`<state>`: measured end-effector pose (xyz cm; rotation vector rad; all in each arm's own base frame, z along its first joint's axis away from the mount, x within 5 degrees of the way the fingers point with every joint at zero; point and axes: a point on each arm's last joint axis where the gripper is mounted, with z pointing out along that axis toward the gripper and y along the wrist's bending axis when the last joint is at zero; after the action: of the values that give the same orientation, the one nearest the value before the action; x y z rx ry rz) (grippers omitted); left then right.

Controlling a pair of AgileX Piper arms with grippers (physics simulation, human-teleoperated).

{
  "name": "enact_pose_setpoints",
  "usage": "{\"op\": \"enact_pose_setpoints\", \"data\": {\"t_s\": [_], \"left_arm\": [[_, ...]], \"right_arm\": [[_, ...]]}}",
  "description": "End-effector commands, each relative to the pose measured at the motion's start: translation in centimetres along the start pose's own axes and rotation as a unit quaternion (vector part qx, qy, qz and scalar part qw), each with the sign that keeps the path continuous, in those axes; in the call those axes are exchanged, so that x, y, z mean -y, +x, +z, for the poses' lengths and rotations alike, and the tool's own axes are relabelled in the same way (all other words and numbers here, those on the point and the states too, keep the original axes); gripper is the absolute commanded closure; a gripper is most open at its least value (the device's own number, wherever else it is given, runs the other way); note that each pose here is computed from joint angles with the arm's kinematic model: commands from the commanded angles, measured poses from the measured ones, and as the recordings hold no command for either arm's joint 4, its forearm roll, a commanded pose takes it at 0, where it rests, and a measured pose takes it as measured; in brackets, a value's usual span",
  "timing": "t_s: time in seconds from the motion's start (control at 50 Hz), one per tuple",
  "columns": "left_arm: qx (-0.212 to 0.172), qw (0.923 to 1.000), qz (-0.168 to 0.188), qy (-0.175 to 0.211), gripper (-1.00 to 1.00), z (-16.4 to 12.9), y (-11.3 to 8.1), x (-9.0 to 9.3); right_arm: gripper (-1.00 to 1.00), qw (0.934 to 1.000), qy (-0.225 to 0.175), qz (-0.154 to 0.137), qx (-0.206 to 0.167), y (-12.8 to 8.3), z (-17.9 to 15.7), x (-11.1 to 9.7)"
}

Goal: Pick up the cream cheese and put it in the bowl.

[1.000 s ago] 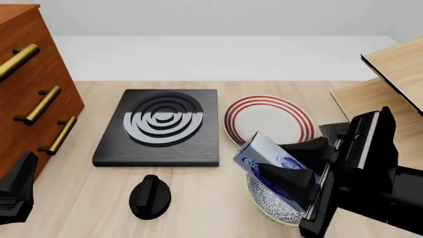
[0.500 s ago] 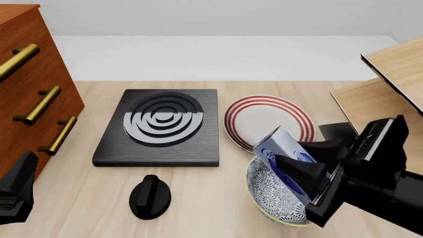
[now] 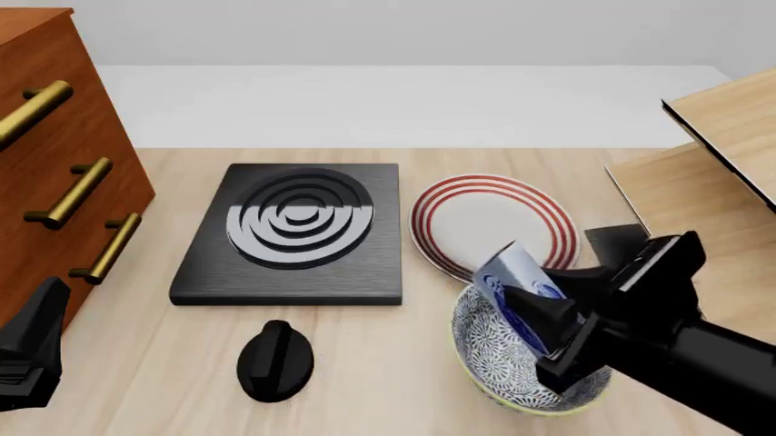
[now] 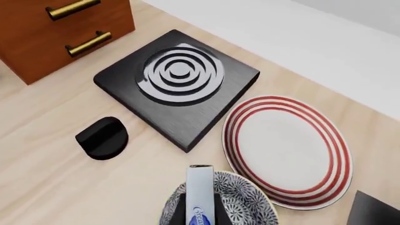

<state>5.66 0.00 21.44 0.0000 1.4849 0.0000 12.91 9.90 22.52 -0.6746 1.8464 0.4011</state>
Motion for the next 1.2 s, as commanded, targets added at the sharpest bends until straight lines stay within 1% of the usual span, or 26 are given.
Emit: {"op": "enact_pose_setpoints", "data": {"t_s": [0.02, 0.32, 0.46, 0.8, 1.2], "left_arm": [[0.000, 1.0000, 0.000, 0.000, -1.00, 0.0, 0.0, 0.0], [0.000, 1.0000, 0.000, 0.000, -1.00, 0.0, 0.0, 0.0], [0.000, 1.0000, 0.000, 0.000, -1.00, 0.0, 0.0, 0.0], [0.000, 1.0000, 0.000, 0.000, -1.00, 0.0, 0.0, 0.0], [0.000, 1.0000, 0.000, 0.000, -1.00, 0.0, 0.0, 0.0]], "right_arm": [[1.00, 0.9998, 0.017, 0.010, -0.003, 0.7, 0.7, 0.6], [1.00, 0.9993, 0.033, 0.015, -0.013, 1.7, 1.6, 1.2], [1.00, 0.9991, 0.034, 0.017, -0.016, 2.0, 1.9, 1.2], [1.00, 0.9984, 0.040, 0.023, -0.031, 3.6, 2.9, 1.4], [1.00, 0.9979, 0.044, 0.028, -0.038, 4.4, 3.4, 1.6]]}}
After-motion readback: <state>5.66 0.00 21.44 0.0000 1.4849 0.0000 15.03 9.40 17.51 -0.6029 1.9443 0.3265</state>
